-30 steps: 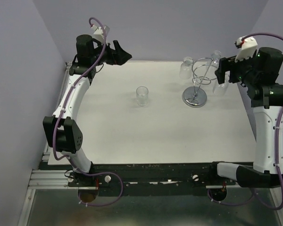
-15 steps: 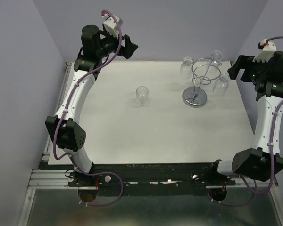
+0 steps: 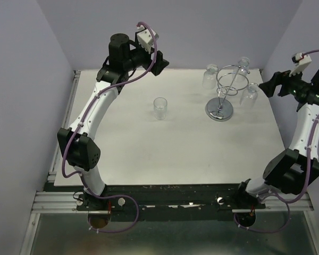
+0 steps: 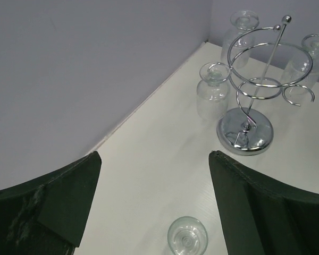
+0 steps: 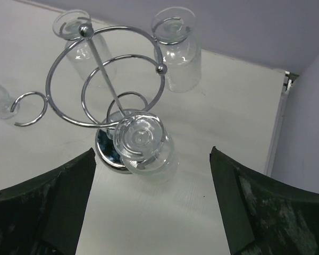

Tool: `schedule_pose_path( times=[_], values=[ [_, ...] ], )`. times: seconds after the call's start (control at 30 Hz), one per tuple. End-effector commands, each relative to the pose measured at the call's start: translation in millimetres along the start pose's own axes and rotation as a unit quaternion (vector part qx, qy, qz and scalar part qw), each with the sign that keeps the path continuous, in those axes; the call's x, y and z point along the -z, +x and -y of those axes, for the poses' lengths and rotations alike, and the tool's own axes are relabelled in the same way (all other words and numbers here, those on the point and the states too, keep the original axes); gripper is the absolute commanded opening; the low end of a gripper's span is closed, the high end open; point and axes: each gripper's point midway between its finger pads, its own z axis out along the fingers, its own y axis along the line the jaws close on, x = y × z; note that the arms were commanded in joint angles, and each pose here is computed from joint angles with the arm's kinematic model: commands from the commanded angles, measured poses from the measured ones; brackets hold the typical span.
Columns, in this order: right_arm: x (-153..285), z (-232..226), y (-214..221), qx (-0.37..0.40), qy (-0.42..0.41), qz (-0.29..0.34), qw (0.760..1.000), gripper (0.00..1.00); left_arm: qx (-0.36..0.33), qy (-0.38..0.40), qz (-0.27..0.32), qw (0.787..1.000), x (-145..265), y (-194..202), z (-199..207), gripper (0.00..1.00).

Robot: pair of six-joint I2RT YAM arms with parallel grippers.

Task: Take the wine glass off the wine glass rack

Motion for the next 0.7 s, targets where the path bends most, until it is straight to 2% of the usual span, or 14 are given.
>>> schedule_pose_path(
  times=[0.0, 0.13, 0.4, 0.67],
  values=[
    [9, -8, 23, 0.038, -0.116, 0.036, 0.992, 0.96, -0.011, 0.012, -0.009, 1.000, -3, 6, 7, 0.99],
    [16, -8, 27, 0.076, -0.162, 0.058, 0.982, 0.96, -0.015, 0.028, -0.025, 0.999, -8, 12, 13, 0.99],
    [9, -4, 65, 0.171, -0.182, 0.032, 0.968, 0.97, -0.016, 0.029, -0.040, 0.999, -18, 23, 15, 0.99],
    [-15, 0, 89, 0.190, -0.214, 0.034, 0.958, 0.95, -0.027, 0.028, -0.058, 0.998, -28, 28, 20, 0.99]
  ],
)
